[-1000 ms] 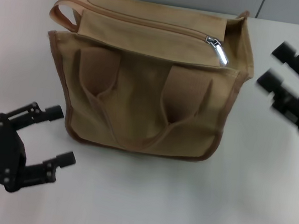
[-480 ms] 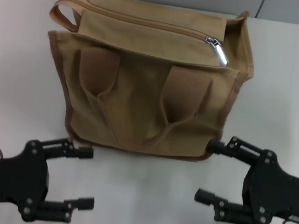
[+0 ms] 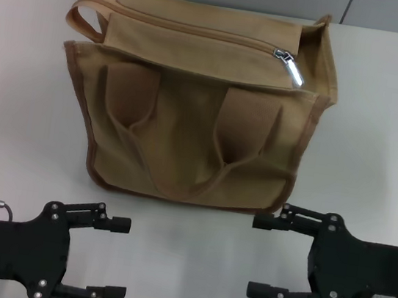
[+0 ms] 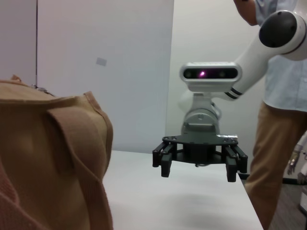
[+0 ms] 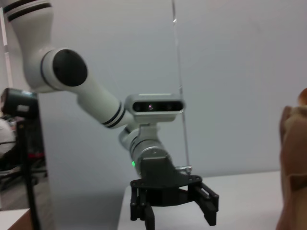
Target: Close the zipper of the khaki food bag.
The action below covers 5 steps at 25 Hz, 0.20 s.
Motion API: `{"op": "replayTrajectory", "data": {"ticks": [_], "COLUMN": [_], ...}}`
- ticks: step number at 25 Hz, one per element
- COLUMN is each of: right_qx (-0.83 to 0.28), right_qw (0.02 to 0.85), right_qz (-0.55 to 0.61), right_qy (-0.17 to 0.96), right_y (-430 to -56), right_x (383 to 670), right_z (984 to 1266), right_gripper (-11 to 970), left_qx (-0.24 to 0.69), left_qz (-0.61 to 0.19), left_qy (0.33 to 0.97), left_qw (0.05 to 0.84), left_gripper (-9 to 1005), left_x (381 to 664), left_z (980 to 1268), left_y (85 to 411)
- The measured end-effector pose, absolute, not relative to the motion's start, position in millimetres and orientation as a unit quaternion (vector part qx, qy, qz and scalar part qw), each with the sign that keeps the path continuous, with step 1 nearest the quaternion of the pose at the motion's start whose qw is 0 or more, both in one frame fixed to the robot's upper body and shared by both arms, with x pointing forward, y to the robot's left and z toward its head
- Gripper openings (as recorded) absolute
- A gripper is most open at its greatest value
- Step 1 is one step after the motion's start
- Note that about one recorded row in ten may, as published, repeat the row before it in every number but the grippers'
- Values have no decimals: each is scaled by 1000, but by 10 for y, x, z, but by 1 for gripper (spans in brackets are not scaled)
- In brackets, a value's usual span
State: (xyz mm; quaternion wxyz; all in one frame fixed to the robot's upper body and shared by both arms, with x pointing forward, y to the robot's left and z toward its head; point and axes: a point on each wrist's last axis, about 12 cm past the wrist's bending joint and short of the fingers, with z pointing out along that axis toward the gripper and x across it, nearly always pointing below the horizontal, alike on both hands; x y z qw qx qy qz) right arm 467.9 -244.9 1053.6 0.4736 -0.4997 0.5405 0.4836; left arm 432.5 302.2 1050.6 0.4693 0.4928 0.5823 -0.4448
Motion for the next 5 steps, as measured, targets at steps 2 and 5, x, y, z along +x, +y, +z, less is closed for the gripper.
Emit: {"op": "replayTrajectory", "data": {"ticks": [2, 5], "right_qx": [-512, -516], "right_qw": [458, 457], "right_qz": [484, 480], "right_qy": [543, 542], "right_y": [-2412, -2401], "right_x": [4740, 4769], "right_z": [10552, 10561], "right_gripper": [804, 804], "left_qx": [497, 498], "left_qz": [-445, -446], "left_qy": [584, 589], "left_qw": [462, 454], "left_gripper": [802, 802], "left_x": [4327, 4342], "left_z": [10505, 10514], "left_y": [3025, 3029]}}
